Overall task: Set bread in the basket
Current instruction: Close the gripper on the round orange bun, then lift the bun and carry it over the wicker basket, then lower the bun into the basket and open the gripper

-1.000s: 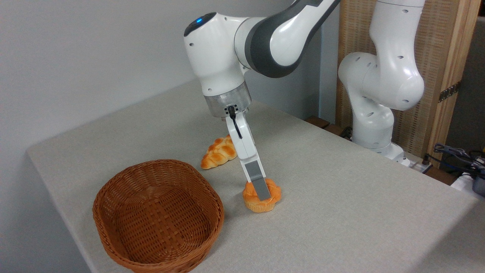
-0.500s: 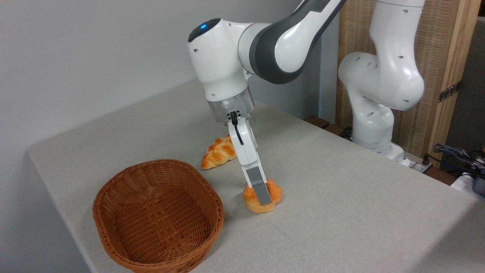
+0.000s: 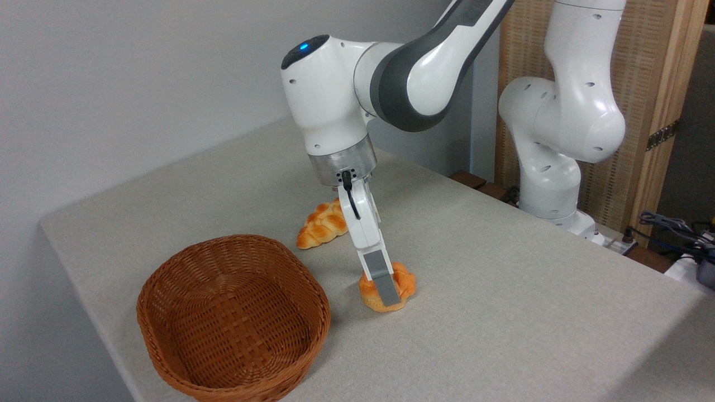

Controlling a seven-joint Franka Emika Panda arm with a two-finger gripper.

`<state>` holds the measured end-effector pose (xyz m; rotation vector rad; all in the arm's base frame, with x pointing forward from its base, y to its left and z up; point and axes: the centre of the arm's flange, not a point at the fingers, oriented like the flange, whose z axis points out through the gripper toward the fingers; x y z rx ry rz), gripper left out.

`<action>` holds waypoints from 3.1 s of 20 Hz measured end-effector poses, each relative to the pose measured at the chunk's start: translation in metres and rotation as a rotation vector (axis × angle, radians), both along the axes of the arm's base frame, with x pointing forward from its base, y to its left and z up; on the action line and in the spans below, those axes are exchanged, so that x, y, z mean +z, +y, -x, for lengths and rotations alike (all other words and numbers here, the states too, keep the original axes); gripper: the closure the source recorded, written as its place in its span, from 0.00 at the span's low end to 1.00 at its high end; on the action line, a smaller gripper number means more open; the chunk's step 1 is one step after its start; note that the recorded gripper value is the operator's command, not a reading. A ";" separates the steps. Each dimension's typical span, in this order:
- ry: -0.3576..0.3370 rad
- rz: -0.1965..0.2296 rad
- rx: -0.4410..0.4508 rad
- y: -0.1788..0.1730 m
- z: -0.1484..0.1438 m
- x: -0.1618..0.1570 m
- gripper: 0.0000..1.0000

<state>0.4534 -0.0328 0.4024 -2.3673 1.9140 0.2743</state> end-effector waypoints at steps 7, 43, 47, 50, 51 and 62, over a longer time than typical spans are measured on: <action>0.002 0.000 0.000 0.000 0.000 -0.001 0.58; -0.290 0.249 0.289 0.008 -0.147 0.071 0.31; -0.298 0.224 0.256 0.008 -0.149 0.068 0.08; -0.300 0.177 0.225 0.010 -0.150 0.066 0.00; -0.300 0.171 0.221 0.010 -0.150 0.066 0.00; -0.298 0.166 0.218 0.010 -0.150 0.064 0.00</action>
